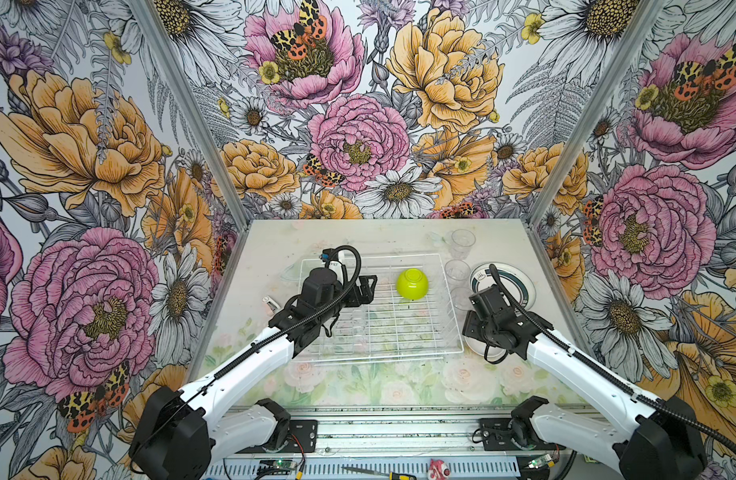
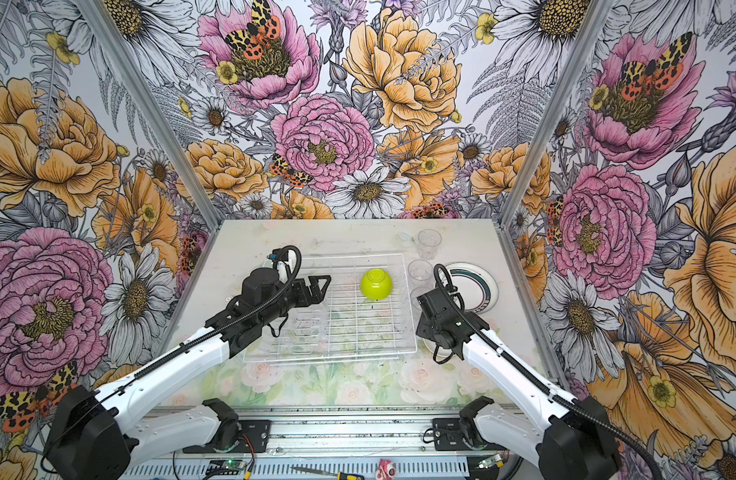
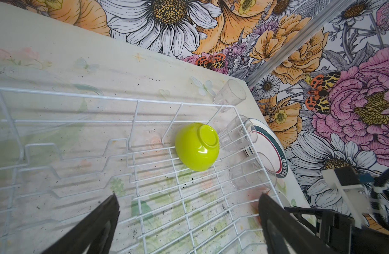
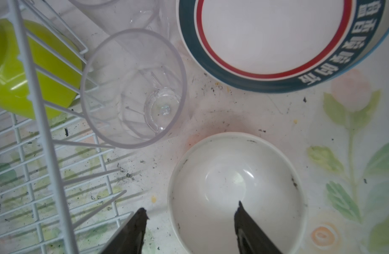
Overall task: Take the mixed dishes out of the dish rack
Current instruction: 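Lower the orange bowl onto the table beside the cups and open the right gripper, then raise the right gripper while the left reaches down to the lime-green bowl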
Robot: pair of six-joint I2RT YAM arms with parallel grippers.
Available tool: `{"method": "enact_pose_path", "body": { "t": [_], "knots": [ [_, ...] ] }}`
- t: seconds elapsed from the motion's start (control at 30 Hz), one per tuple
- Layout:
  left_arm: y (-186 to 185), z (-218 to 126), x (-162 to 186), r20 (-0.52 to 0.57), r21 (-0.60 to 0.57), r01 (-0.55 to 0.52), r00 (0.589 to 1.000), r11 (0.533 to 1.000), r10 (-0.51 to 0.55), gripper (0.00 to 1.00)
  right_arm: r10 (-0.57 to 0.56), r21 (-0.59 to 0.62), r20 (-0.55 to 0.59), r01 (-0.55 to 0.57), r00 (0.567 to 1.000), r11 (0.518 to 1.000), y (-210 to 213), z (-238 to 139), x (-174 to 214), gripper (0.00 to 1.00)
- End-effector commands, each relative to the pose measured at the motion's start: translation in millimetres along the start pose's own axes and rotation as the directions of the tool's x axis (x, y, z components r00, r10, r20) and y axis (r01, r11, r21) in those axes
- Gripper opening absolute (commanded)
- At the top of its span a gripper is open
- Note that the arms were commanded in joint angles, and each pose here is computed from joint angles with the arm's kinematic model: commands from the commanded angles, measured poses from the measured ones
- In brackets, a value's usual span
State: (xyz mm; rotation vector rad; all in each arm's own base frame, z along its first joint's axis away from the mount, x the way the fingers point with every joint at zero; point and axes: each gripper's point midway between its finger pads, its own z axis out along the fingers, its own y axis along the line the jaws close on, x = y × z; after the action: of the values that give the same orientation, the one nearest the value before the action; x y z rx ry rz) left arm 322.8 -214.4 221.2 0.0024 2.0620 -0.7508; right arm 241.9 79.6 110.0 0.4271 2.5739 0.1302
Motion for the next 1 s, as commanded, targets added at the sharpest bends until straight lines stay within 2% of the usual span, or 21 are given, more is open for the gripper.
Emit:
{"method": "enact_pose_path", "body": {
  "t": [0.0, 0.13, 0.3, 0.5, 0.67, 0.97],
  "knots": [
    [-18.9, 5.5, -6.3, -0.013, 0.056, 0.004, 1.000, 0.998, -0.004, 0.99, 0.005, -0.093, 0.096, 0.004, 0.995, 0.996, 14.1, -26.4, -24.3, 0.70],
    [-26.1, 13.1, -4.7, -0.041, 0.077, 0.016, 0.999, 0.997, -0.013, 0.99, -0.047, -0.174, 0.164, 0.075, 0.985, 0.982, 30.1, -50.4, -41.0, 0.70],
    [-35.4, 24.1, -4.1, -0.056, 0.109, 0.040, 0.998, 0.993, -0.034, 0.99, -0.128, -0.311, 0.180, 0.180, 0.975, 0.933, 70.6, -69.9, -53.7, 0.70],
    [-44.9, 43.9, 0.5, -0.094, 0.143, 0.096, 0.992, 0.985, -0.083, 0.99, -0.117, -0.380, 0.208, 0.190, 0.971, 0.905, 94.3, -64.7, -61.9, 0.70],
    [-63.4, 62.3, 9.2, -0.140, 0.168, 0.097, 0.987, 0.981, -0.074, 0.99, -0.108, -0.463, 0.219, 0.201, 0.970, 0.863, 121.4, -57.0, -68.5, 0.70],
    [-73.4, 107.8, 23.5, -0.198, 0.166, 0.215, 0.963, 0.963, -0.181, 0.99, -0.107, -0.462, 0.221, 0.201, 0.969, 0.864, 124.2, -44.1, -68.9, 0.70]
  ]
}}
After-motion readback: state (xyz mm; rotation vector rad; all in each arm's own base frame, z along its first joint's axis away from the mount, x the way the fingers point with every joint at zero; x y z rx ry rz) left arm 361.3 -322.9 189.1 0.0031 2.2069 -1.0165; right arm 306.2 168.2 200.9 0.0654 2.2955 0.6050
